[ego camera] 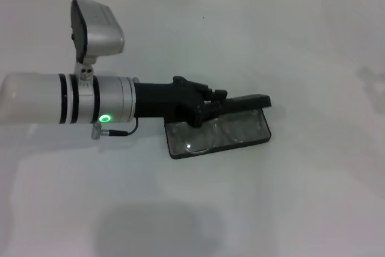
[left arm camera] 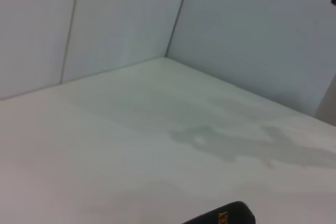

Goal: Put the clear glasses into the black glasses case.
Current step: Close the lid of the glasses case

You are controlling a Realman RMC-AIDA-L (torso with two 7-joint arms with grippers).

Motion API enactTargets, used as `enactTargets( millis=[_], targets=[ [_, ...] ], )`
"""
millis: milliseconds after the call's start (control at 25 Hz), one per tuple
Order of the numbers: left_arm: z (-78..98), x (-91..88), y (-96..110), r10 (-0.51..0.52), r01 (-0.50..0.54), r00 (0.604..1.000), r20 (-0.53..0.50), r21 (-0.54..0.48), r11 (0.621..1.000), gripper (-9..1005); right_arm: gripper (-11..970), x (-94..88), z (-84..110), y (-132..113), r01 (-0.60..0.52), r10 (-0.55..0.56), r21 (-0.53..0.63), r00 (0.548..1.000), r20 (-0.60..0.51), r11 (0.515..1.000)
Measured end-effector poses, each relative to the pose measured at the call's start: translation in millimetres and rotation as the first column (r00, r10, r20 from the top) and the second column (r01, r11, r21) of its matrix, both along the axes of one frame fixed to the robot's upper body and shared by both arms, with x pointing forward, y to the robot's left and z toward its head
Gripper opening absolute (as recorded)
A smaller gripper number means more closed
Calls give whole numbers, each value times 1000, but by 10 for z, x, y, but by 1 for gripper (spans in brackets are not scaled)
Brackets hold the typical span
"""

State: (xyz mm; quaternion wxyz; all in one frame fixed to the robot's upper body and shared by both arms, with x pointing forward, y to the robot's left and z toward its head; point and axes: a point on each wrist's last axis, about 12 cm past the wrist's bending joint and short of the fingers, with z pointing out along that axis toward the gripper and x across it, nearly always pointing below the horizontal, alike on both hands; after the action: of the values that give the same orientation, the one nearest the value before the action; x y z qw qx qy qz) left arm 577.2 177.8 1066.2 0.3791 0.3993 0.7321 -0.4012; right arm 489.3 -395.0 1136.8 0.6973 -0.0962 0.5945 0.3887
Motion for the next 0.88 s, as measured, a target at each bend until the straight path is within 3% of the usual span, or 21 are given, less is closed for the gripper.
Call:
enactTargets(
  millis=[440,680,800,880],
  targets=[
    [-91,-137,-13,-73,73,997,-20,34,997,228,167,-24,-15,0,-3,3,5,1000,-3,1000],
    [-109,-230,-38,-149,149,989,21,33,988,231,169,-31,-18,-2,-4,4,7,1000,-5,1000],
    [24,-278,-14,-195,199,978,67,-48,979,232,170,-27,-25,16,-15,15,4,1000,-11,1000],
    [207,-319,60,-217,232,969,118,-134,963,233,170,-14,-31,47,-37,37,-6,999,-18,999]
  ],
)
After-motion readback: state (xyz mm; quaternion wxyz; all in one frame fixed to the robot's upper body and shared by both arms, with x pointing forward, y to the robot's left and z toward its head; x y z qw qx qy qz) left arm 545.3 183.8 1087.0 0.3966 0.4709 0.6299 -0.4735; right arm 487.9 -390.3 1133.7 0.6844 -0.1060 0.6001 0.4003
